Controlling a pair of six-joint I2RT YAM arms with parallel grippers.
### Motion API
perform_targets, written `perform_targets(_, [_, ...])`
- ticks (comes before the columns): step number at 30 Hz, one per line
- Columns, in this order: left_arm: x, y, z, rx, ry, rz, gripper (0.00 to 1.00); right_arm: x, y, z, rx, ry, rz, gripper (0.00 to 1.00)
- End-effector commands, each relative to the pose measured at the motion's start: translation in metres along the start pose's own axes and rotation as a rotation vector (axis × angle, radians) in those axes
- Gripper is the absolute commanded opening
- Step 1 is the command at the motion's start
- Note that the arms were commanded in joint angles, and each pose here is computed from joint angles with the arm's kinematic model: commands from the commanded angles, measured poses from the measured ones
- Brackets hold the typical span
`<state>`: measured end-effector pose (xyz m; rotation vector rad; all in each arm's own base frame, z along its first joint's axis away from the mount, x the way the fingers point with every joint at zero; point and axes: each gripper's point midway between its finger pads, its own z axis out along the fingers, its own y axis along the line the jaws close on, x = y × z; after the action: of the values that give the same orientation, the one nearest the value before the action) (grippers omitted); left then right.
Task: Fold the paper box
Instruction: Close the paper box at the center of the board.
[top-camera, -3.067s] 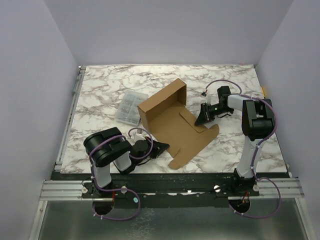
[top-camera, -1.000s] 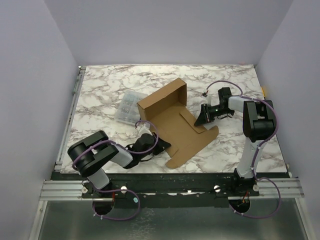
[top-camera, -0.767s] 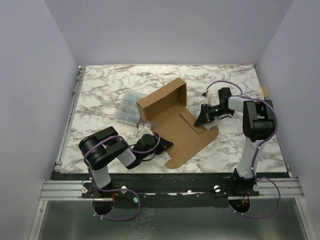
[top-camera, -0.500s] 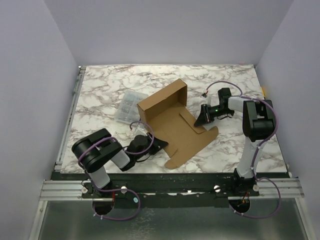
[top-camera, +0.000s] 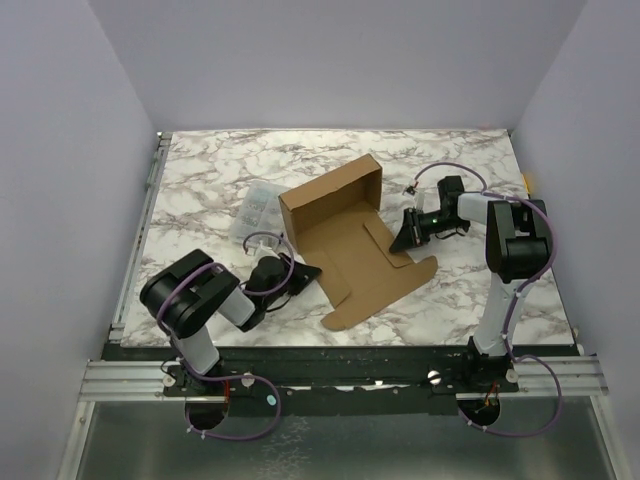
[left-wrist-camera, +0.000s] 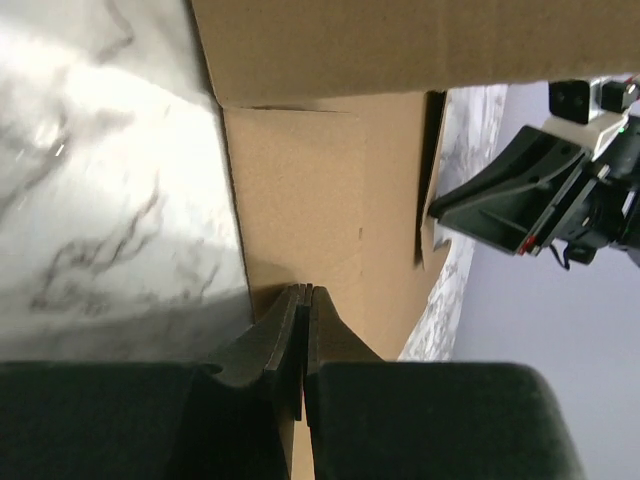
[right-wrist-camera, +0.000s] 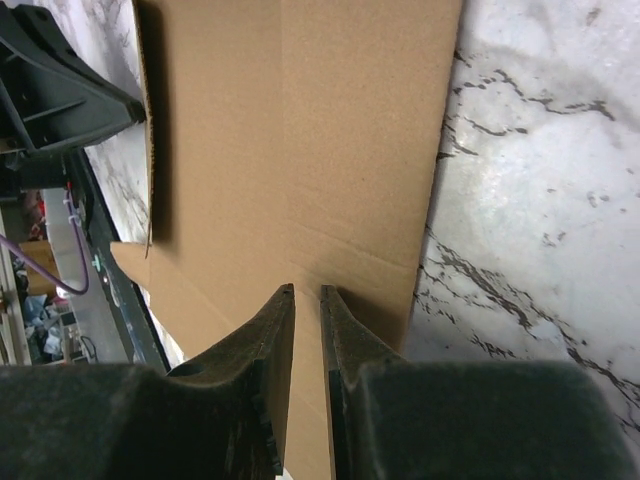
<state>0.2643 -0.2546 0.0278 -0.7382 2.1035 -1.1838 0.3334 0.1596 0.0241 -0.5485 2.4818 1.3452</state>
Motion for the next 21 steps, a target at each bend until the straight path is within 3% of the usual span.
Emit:
perform_targets(1, [0.009, 0.034, 0.018, -0.115, 0.045, 0.027, 0.05, 0.022, -0.013, 0.008, 0.025, 0.065, 0.044, 0.22])
perform_targets(5, [0.011, 0.047, 0.008, -0.122, 0.044, 0.020, 0.05, 0.020, -0.010, 0.007, 0.017, 0.060, 0.029, 0.22])
perform_targets(12, [0.002, 0.005, -0.015, 0.017, 0.059, 0.073, 0.11, -0.015, 0.017, -0.014, -0.011, -0.031, -0.075, 0.28])
perform_targets(21, [-0.003, -0.016, -0.022, -0.001, 0.102, 0.221, 0.18, -0.031, 0.032, -0.027, -0.008, -0.070, -0.143, 0.33])
